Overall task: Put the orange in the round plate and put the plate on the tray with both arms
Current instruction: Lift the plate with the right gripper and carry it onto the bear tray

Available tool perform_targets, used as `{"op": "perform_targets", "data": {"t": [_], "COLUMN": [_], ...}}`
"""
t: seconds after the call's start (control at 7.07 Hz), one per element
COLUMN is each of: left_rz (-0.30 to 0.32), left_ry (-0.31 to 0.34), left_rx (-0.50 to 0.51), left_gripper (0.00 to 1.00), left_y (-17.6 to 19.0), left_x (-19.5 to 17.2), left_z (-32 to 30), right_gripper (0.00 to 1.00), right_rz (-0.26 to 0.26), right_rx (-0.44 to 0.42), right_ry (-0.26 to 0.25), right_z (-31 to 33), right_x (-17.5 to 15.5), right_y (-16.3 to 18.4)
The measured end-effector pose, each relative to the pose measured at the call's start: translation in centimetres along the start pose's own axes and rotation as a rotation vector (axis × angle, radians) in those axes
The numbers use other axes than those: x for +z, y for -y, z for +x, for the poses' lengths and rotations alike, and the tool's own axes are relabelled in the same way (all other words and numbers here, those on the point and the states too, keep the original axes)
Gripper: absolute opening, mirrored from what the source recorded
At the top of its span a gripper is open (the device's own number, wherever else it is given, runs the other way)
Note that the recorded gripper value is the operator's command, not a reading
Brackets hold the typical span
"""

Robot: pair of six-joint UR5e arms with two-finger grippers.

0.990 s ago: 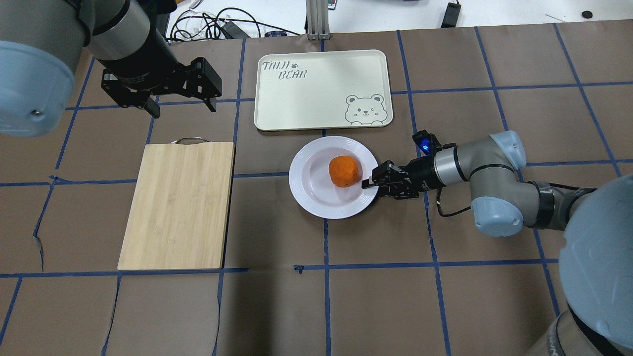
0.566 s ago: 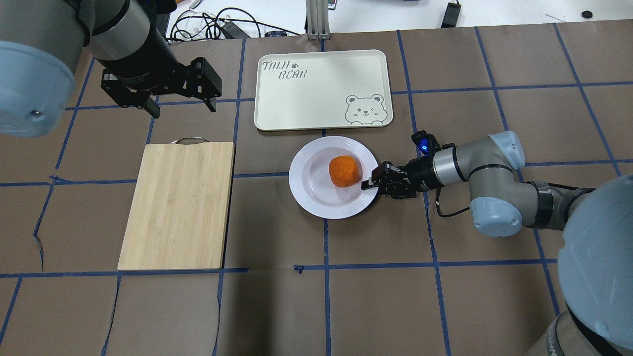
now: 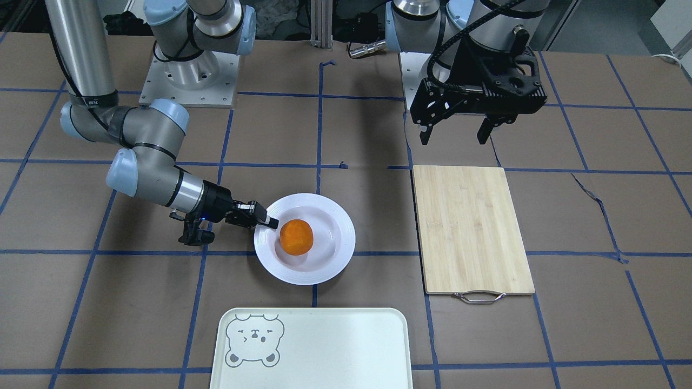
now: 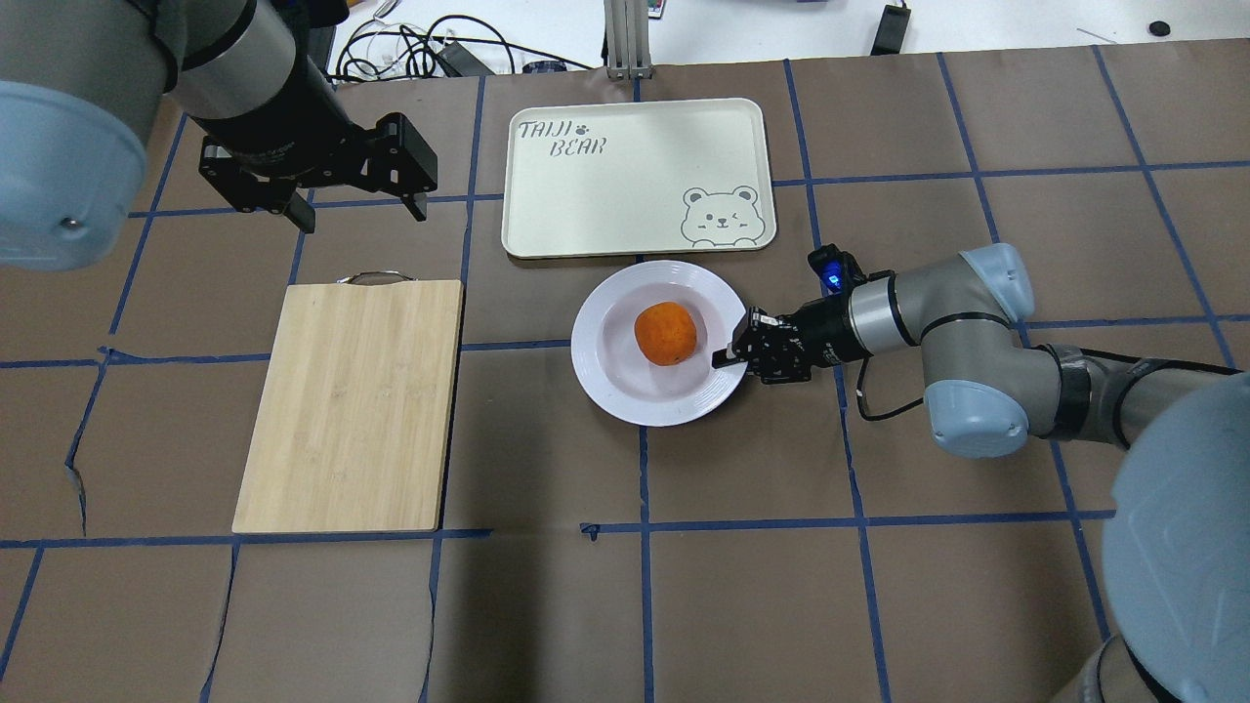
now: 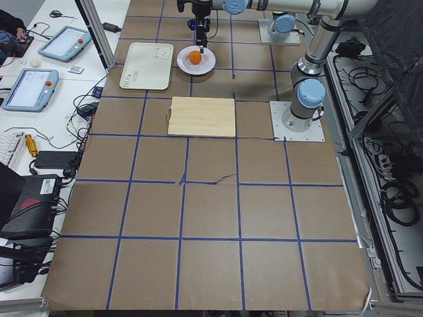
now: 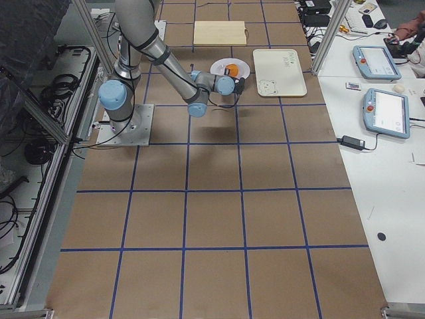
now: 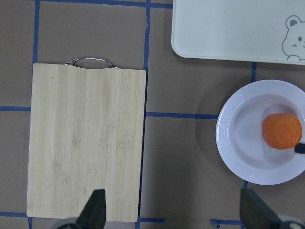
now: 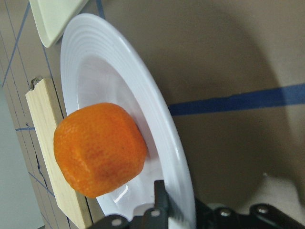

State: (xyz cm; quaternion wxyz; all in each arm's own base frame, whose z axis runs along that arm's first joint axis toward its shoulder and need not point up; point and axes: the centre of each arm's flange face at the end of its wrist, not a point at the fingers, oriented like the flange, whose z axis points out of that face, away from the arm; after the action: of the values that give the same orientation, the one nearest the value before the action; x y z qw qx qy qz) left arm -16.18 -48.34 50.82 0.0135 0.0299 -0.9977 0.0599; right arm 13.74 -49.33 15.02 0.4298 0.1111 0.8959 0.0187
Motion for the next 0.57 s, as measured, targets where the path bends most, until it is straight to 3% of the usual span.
{"op": "perform_targets", "data": {"t": [0.57], "left_rz": [0.0], "left_ry": [0.0], "left_rx": [0.0], "left_gripper": [1.0], "left_y": [0.0], "left_x": [0.0], "left_z": [0.0], "right_gripper": [0.0], "right_rz": [0.084], "right_rx": [0.09], "right_ry": [0.015], "right_z": [-4.7], "right_x": [-3.8], "right_y": [1.4]}}
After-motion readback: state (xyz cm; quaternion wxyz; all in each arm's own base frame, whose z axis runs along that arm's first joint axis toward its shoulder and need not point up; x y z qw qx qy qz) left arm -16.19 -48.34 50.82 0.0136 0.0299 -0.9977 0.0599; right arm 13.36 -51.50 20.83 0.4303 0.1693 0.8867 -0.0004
